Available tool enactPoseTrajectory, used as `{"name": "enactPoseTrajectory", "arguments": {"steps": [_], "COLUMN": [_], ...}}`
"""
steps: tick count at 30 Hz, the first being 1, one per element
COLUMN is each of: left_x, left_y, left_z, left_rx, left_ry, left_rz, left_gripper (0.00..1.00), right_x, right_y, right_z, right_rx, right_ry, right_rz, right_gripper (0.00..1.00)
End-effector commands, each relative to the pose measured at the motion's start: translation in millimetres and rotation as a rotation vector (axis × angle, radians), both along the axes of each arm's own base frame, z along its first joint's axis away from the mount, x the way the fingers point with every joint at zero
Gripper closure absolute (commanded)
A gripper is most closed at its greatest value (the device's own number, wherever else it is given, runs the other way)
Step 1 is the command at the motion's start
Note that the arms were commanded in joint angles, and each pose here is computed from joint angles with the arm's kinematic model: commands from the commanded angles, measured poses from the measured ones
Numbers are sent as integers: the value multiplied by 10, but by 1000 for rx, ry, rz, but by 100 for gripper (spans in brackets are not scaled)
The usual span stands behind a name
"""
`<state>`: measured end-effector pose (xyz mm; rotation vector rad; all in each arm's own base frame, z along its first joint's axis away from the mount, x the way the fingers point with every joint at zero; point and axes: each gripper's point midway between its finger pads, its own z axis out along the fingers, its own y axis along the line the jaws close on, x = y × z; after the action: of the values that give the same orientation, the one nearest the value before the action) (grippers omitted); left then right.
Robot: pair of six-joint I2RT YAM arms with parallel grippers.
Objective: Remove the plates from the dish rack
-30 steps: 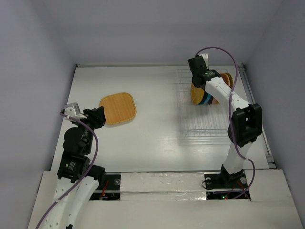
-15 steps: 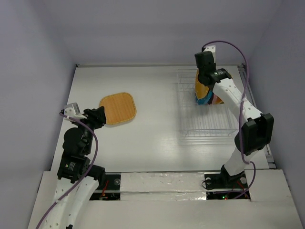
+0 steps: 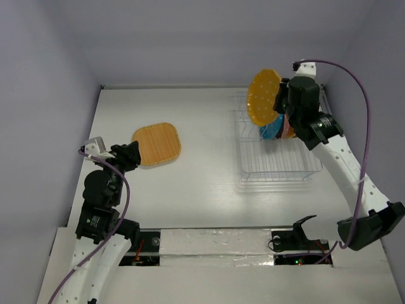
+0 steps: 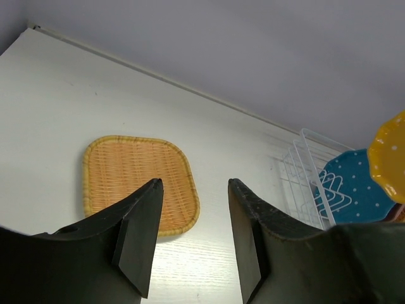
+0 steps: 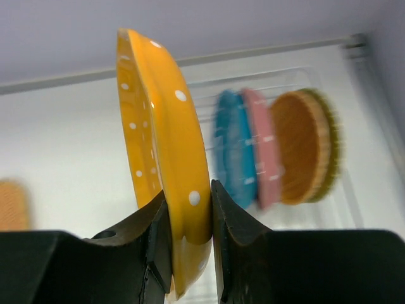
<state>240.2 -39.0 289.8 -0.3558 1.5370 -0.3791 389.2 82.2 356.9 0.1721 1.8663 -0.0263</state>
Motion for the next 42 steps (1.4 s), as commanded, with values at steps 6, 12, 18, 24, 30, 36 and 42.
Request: {"name": "enactPoseTrajectory", "arguments": {"steps": [6, 12, 18, 24, 30, 36, 42], "left_x": [-8, -3, -7, -3, 4, 5, 4], "left_y": [-10, -12, -11, -12, -14, -14, -14], "left_z": [91, 96, 84, 96, 82, 89, 89], "left_rx": [-8, -11, -10, -13, -10, -10, -11], "left_ry": [-38, -42, -38, -42, -38, -39, -41], "left_rz": [-6, -6, -6, -6, -6, -6, -6], "left_gripper": [53, 43, 42, 38, 37, 37, 37], "right_x": [-426, -879, -923, -879, -789, -679, -690], "right_y": [1546, 2226, 2481, 2463, 2423, 2270, 2165], "right_z": [-232, -852, -1400, -1928, -2268, -2479, -2778], "right_rx": [341, 378, 331, 274, 243, 171, 127], "right_ry": [-4, 189, 334, 465, 515, 517, 579], "right_rz": [622, 891, 960, 919, 853, 737, 684], "right_gripper": [100, 100, 100, 100, 88, 55, 51]}}
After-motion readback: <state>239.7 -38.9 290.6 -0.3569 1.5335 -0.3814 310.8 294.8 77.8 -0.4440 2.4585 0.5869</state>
